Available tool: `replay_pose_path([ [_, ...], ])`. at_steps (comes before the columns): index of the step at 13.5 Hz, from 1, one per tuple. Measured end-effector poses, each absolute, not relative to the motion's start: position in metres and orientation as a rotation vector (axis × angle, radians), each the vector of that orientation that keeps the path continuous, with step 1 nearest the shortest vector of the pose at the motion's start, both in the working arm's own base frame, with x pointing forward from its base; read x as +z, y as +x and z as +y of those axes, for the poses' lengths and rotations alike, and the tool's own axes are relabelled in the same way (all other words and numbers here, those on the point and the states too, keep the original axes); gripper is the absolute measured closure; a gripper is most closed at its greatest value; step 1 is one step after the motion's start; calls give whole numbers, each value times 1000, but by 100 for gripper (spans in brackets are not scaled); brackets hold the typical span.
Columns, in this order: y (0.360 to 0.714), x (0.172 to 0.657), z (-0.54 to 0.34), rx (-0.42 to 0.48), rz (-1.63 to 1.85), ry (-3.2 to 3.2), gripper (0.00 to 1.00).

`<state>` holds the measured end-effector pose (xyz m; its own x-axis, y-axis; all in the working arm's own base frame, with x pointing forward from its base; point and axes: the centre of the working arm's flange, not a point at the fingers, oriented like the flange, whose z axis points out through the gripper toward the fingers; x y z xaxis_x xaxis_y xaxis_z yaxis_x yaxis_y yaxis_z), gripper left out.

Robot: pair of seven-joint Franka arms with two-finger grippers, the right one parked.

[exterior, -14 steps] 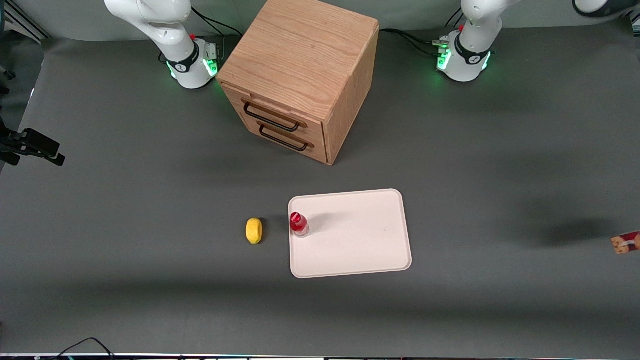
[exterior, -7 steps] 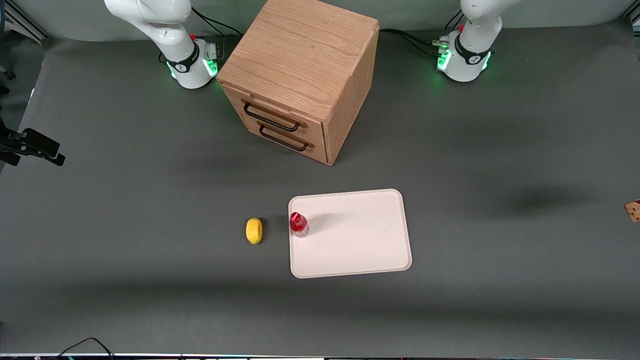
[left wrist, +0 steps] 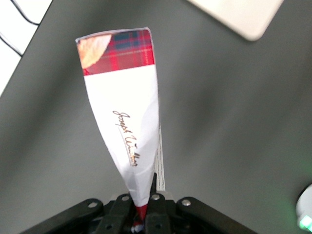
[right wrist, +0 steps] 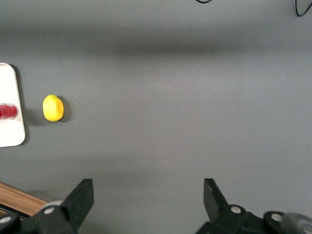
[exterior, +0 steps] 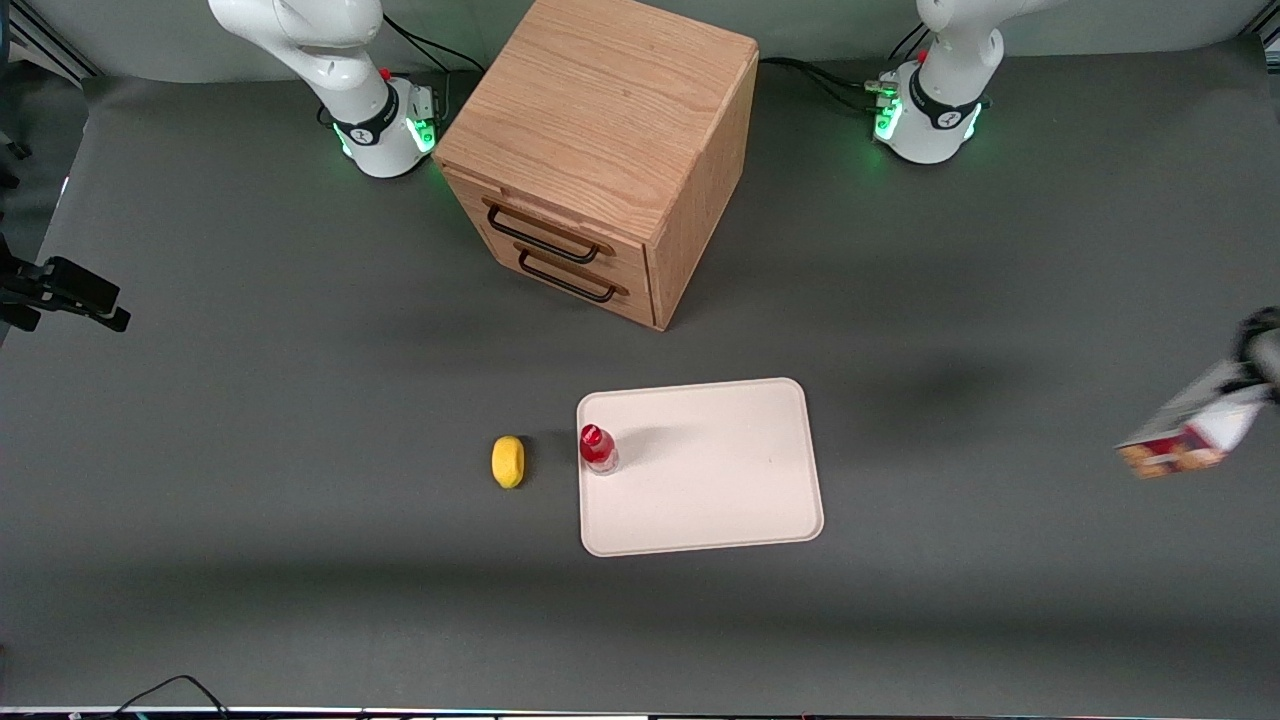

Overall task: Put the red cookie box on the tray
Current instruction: 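Carry the held cookie box over to the white tray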

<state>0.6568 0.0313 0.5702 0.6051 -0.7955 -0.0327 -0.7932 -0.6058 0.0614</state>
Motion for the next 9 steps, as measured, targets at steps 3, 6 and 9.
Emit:
replay_pose_path([
  [3, 657, 557, -43, -85, -1093, 2916, 94],
  [6, 652, 542, -101, -107, -746, 3005, 94],
  [9, 655, 519, -141, -114, -466, 3032, 94],
])
